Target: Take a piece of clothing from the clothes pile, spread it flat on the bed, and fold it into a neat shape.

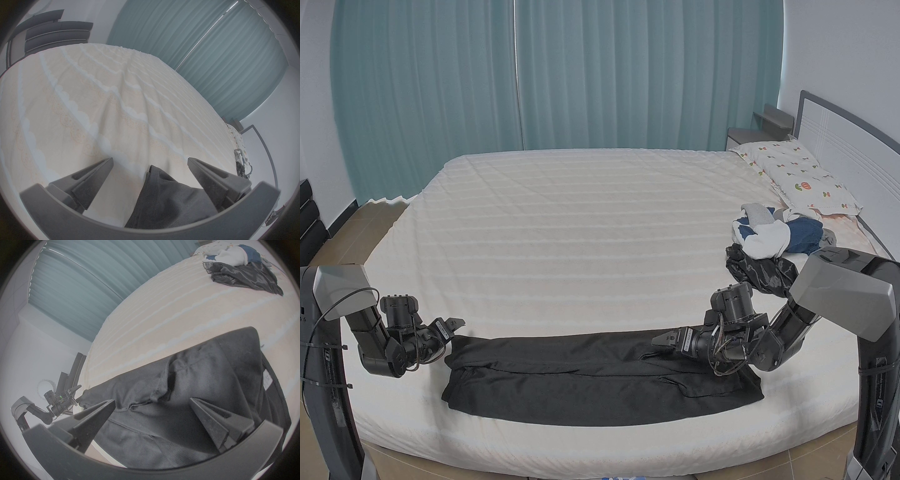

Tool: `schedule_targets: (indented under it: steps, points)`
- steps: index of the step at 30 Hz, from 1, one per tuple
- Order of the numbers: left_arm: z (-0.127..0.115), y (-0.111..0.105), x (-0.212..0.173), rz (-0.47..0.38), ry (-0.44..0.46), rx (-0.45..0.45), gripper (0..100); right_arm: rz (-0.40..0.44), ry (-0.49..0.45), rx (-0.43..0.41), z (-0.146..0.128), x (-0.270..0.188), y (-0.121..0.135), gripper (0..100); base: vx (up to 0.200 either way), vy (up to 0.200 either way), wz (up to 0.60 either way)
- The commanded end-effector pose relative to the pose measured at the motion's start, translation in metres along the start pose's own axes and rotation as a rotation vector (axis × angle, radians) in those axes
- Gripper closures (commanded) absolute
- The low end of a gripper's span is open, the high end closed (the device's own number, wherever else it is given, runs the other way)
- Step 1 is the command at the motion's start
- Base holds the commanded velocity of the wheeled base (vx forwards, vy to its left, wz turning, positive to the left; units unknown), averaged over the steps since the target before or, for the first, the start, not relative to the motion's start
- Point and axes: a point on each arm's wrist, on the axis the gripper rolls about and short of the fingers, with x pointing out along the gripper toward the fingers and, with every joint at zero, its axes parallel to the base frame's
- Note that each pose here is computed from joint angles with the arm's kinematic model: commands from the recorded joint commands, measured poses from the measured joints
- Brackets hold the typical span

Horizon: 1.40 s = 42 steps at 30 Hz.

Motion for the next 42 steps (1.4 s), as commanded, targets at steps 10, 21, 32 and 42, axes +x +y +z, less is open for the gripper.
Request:
schedule_targets:
  steps: [10, 21, 32, 42]
  points:
    - [0.001, 0.001, 0.0, 0.0, -0.001, -0.004, 0, 0.074, -0.015, -0.037, 0.015, 0.044, 0.03, 0, 0.0, 0.0, 0.0]
    - [0.004, 0.001, 0.001, -0.003, -0.011, -0.025, 0, 0.119, -0.13, 0.118, 0.033, 0.064, 0.036, 0, 0.0, 0.0, 0.0]
    - [0.004, 0.001, 0.001, -0.002, -0.013, -0.024, 0, 0.016, -0.115, 0.036, 0.022, 0.06, 0.026, 0, 0.0, 0.0, 0.0]
    - [0.004, 0.001, 0.001, -0.003, -0.011, -0.024, 0, 0.012, -0.158, -0.001, 0.039, 0.034, 0.043, 0, 0.0, 0.0, 0.0]
